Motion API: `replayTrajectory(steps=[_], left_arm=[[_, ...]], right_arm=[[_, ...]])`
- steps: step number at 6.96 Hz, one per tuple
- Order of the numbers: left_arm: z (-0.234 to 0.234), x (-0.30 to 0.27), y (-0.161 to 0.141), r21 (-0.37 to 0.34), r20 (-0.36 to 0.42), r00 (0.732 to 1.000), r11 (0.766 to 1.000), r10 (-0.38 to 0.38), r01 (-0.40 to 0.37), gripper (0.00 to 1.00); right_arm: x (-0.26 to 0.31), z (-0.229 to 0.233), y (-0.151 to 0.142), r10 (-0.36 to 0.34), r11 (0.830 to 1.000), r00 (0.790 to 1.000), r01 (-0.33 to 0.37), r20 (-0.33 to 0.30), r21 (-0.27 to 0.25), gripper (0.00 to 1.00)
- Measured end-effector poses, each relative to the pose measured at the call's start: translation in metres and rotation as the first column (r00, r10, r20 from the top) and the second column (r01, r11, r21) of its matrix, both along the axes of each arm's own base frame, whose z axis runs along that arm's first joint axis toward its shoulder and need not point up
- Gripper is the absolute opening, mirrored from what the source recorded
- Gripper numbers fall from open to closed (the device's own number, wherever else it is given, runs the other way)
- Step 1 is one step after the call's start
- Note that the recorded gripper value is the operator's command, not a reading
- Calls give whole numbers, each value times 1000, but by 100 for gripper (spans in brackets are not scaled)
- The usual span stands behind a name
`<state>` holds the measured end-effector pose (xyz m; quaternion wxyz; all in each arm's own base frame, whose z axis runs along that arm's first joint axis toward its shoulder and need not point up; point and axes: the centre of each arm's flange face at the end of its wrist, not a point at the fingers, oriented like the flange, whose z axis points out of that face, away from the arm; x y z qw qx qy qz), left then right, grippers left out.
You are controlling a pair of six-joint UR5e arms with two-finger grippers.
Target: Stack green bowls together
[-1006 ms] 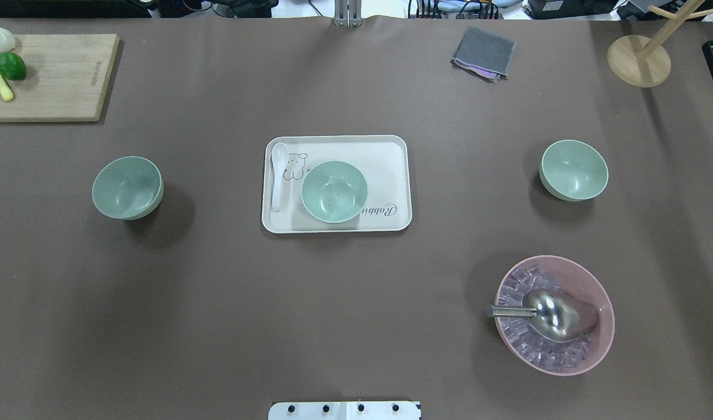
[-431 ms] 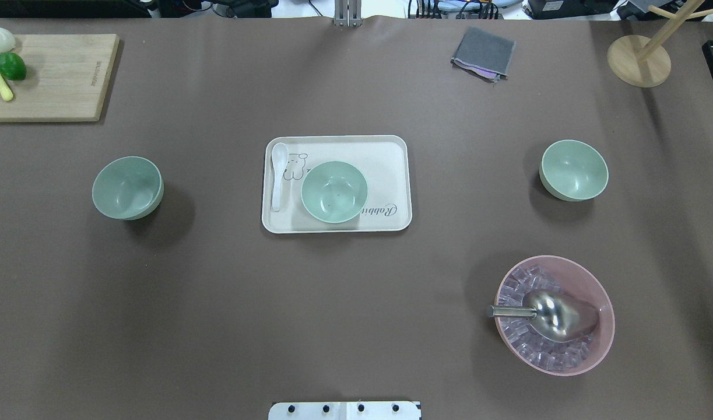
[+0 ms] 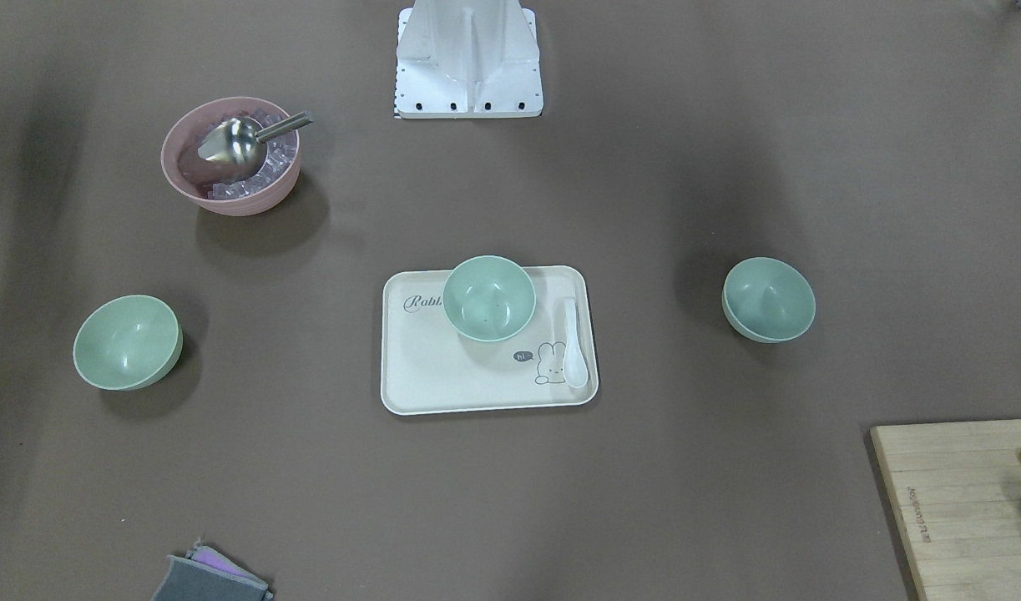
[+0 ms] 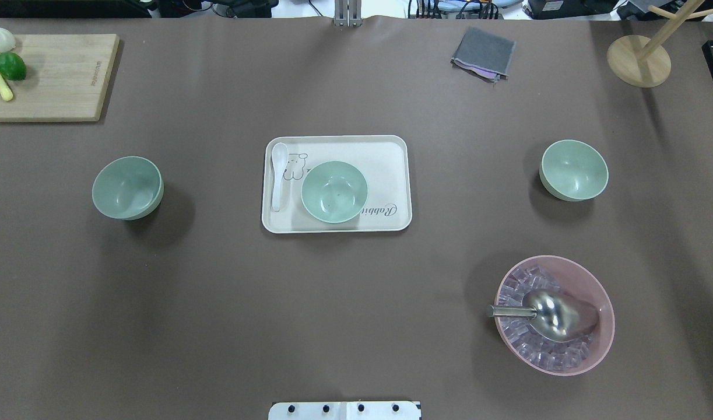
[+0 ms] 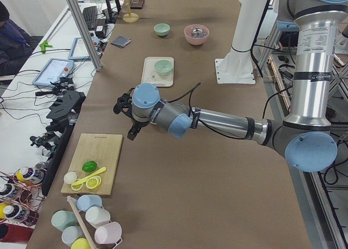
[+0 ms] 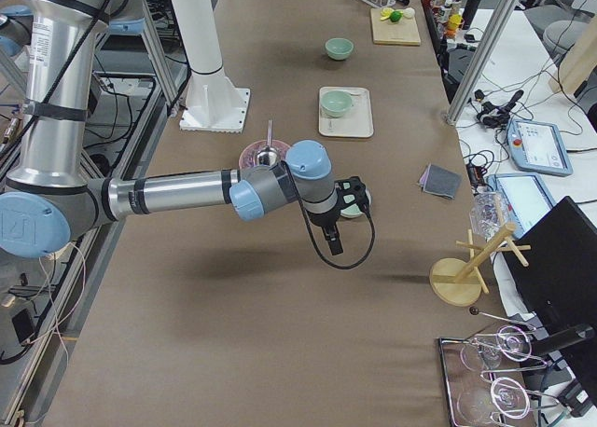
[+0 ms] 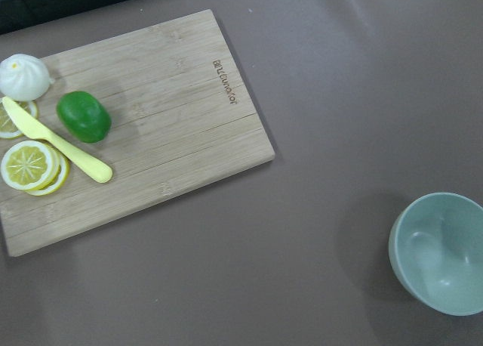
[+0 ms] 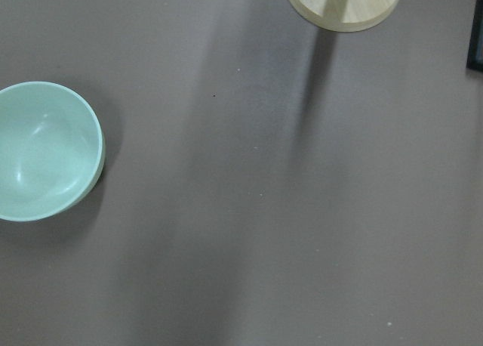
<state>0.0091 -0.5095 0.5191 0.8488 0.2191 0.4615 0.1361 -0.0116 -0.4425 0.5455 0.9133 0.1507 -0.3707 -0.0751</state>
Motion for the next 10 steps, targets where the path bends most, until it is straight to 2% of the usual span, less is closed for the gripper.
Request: replayTrajectory(steps=[1, 2, 4, 5, 6, 10], left_arm=[[-4, 46, -1, -41, -22, 999, 999, 35, -36, 99], [-9, 93, -2, -108, -4, 1000, 994, 17, -18, 96], [-18, 174, -9, -184, 56, 998, 982, -39, 49, 85], [-19, 204, -9, -207, 73, 996, 976, -47, 61, 57], [-19, 230, -5, -210, 95, 994, 975, -51, 70, 35], [-5, 267, 1, -209, 137, 990, 976, -26, 55, 24]], right_arm=[[-28, -8, -6, 15, 999, 1000, -14, 15, -51, 100], [-56, -12, -9, 25, 996, 1000, -24, 5, -87, 100], [-93, -15, -13, 65, 989, 997, -70, -40, -127, 100], [-105, -16, -15, 77, 988, 995, -84, -60, -131, 100], [-113, -14, -17, 80, 988, 994, -89, -74, -130, 100], [-123, -15, -24, 79, 989, 993, -89, -86, -120, 100]])
